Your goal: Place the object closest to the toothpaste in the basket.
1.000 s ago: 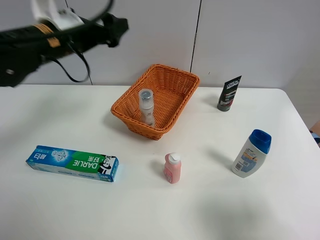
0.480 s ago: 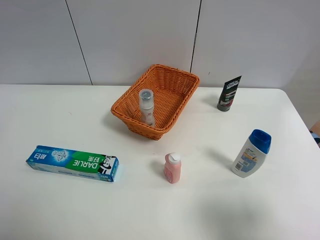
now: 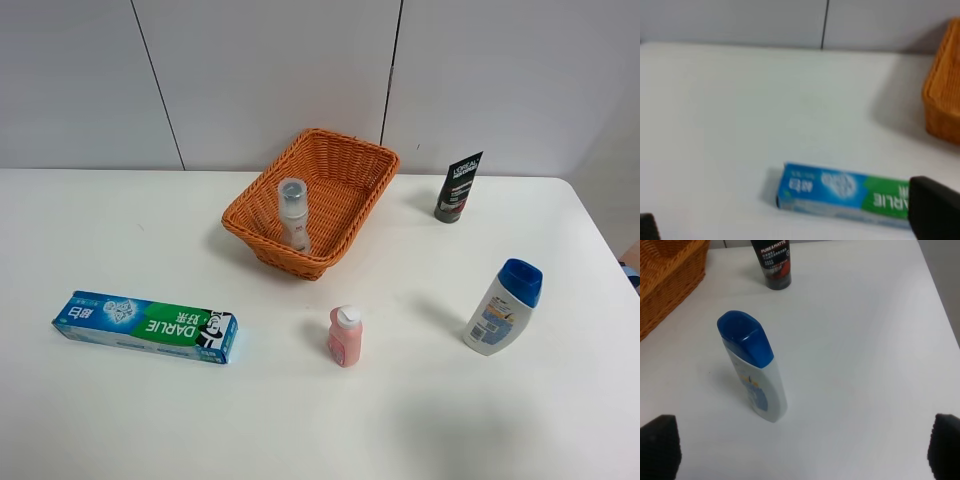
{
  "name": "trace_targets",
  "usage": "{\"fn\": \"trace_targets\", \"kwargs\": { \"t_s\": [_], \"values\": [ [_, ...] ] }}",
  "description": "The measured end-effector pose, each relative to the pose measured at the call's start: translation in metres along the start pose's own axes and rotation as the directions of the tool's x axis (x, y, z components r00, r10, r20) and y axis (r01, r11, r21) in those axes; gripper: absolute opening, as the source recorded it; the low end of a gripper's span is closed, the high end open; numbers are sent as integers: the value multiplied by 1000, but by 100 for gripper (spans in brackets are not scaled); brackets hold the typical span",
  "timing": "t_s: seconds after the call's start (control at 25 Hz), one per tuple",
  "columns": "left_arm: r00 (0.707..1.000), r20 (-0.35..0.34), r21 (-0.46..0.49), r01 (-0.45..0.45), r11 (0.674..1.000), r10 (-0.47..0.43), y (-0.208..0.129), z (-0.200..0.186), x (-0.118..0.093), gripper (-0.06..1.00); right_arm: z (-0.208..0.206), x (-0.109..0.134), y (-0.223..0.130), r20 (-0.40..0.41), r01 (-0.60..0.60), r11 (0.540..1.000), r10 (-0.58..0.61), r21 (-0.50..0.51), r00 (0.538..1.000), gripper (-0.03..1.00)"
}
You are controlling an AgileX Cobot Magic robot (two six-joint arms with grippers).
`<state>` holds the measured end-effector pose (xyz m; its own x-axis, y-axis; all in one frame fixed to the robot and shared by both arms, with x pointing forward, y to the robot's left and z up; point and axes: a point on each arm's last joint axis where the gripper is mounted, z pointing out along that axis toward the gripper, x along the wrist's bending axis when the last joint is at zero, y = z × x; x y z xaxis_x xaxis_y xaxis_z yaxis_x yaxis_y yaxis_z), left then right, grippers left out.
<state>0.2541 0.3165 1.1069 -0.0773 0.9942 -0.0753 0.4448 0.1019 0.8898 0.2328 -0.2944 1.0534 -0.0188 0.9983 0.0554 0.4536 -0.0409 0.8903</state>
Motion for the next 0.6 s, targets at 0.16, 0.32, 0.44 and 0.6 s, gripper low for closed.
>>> {"fn": "trace_targets", "kwargs": {
  "t_s": [0.16, 0.32, 0.44, 0.6],
  "values": [
    [1000, 17, 30, -15, 999, 14, -30, 9, 2, 99, 0, 0, 0, 0, 0, 1000, 0, 0, 1000, 99],
    [996, 67, 53, -54, 997, 50, -49, 13, 0, 99, 0, 0, 0, 0, 0, 1000, 0, 0, 1000, 99],
    [990, 111, 40, -93, 995, 89, -52, 11, -3, 99, 0, 0, 0, 0, 0, 1000, 0, 0, 1000, 99],
    [984, 133, 37, -121, 992, 115, -53, 11, -5, 99, 0, 0, 0, 0, 0, 1000, 0, 0, 1000, 99]
  ]
}}
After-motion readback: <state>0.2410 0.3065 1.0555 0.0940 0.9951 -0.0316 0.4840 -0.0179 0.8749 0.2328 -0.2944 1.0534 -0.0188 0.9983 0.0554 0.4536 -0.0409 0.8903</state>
